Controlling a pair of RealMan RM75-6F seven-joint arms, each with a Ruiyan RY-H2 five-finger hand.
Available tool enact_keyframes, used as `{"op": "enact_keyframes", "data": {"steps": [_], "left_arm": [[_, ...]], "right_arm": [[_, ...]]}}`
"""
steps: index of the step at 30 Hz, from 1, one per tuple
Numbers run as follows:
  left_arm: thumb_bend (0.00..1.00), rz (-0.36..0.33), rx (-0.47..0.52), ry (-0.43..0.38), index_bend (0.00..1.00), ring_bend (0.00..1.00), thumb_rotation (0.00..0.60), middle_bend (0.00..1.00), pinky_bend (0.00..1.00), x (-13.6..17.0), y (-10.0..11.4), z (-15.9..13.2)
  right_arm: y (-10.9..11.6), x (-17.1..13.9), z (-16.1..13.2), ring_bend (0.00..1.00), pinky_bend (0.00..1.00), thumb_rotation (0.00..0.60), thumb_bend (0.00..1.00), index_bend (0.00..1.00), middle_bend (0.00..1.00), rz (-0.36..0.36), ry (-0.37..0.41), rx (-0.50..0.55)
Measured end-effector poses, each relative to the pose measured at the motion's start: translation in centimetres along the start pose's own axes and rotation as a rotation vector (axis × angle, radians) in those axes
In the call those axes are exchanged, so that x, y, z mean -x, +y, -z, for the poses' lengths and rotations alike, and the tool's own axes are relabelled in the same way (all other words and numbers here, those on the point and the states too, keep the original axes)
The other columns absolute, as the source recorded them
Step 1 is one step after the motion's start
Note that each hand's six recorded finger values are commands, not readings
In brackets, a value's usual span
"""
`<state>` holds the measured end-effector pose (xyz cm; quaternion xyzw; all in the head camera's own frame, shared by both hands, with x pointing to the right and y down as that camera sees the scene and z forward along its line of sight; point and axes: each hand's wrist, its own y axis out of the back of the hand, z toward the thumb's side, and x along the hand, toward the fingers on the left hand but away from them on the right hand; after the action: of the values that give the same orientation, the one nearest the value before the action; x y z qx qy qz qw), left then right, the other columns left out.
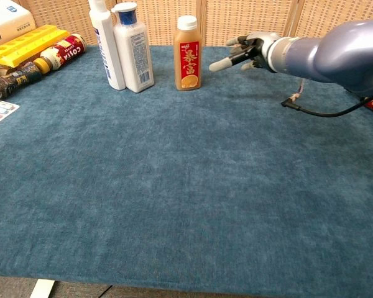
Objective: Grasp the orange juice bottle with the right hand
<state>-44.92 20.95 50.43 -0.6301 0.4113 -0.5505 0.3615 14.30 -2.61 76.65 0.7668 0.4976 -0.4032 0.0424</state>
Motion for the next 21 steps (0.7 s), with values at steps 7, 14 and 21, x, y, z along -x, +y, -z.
{"op": "enact_keyframes", "data": {"steps": [7, 14, 21], "left_arm": [[0.0, -0.011, 0.003, 0.012, 0.03, 0.0, 0.6, 0.0, 0.0, 0.0, 0.3, 0.4], [0.0, -0.013, 0.001, 0.019, 0.03, 0.0, 0.6, 0.0, 0.0, 0.0, 0.4, 0.7], [0.0, -0.015, 0.0, 0.023, 0.03, 0.0, 0.6, 0.0, 0.0, -0.1, 0.3, 0.8]], "right_arm": [[-2.2, 0.9, -2.7, 0.0, 0.0, 0.6, 0.0, 0.0, 0.0, -0.021, 0.033, -0.016], [-3.4, 1.4, -4.7, 0.0, 0.0, 0.6, 0.0, 0.0, 0.0, -0.031, 0.047, 0.021], [-4.7, 1.7, -6.2, 0.0, 0.0, 0.6, 0.0, 0.0, 0.0, -0.041, 0.058, 0.046]]}}
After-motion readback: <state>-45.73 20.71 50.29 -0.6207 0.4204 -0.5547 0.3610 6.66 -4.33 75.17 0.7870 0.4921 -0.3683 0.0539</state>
